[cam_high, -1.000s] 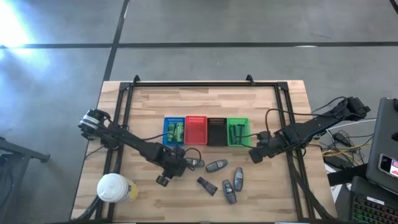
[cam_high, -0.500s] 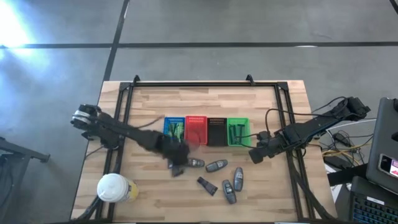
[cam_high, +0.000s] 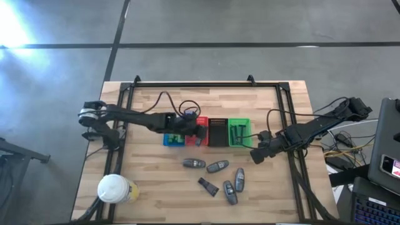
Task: Pick & Place Travel size toiletries
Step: Put the shave cream into the red basket
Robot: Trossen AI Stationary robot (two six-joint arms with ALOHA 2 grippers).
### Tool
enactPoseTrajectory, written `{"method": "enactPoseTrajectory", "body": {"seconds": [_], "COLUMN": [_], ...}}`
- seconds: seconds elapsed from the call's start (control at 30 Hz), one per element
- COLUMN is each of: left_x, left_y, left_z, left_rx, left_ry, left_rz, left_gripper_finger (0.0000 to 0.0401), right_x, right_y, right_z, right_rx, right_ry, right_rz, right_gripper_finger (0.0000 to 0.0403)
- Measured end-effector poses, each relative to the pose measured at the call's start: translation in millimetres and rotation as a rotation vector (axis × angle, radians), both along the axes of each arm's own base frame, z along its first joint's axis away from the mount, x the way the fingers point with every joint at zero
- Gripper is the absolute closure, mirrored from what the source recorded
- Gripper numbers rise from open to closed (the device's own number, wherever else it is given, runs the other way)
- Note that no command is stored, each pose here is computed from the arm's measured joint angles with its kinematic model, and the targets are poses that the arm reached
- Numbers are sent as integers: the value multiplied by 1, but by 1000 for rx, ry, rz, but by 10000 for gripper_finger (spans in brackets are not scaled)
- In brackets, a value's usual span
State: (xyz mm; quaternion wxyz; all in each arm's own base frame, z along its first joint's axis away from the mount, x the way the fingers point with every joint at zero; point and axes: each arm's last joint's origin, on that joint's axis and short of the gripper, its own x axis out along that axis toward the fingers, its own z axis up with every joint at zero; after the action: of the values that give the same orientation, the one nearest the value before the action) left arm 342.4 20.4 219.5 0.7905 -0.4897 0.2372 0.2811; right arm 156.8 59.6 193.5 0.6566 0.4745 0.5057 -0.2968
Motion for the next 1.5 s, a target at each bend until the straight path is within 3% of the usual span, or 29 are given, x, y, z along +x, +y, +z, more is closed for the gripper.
{"method": "enactPoseTrajectory", "body": {"seconds": [0.27, 0.47, 0.77, 0.87, 1.03, 1.13, 1.2, 1.33, 1.5], "left_x": [0, -5, -5, -1, 9, 8, 4, -6, -7], "left_y": [14, 14, 13, 7, -31, -66, -89, -125, -149], "left_z": [-9, -13, -9, 5, 29, 36, 37, 29, 0], "left_rx": [97, 99, 111, 179, 325, 460, 567, 761, 884], "left_ry": [42, 114, 113, 84, -56, -139, -161, -83, 47], "left_rz": [162, 160, 133, -72, -732, -1039, -1166, -1290, -1400], "left_gripper_finger": [284, 249, 193, 190, 195, 195, 195, 195, 195], "right_x": [0, 0, 0, 0, 0, 0, 0, 0, 0], "right_y": [0, -1, -1, -1, -1, -1, -1, -1, 0], "right_z": [0, 0, 0, 0, 0, 0, 0, -1, -1], "right_rx": [-16, -36, -45, -45, -51, -54, -54, -51, -41], "right_ry": [-5, -11, -13, -13, -15, -15, -15, -15, -12], "right_rz": [17, 31, 56, 58, 75, 84, 84, 78, 67], "right_gripper_finger": [39, 39, 39, 39, 39, 39, 39, 39, 39]}}
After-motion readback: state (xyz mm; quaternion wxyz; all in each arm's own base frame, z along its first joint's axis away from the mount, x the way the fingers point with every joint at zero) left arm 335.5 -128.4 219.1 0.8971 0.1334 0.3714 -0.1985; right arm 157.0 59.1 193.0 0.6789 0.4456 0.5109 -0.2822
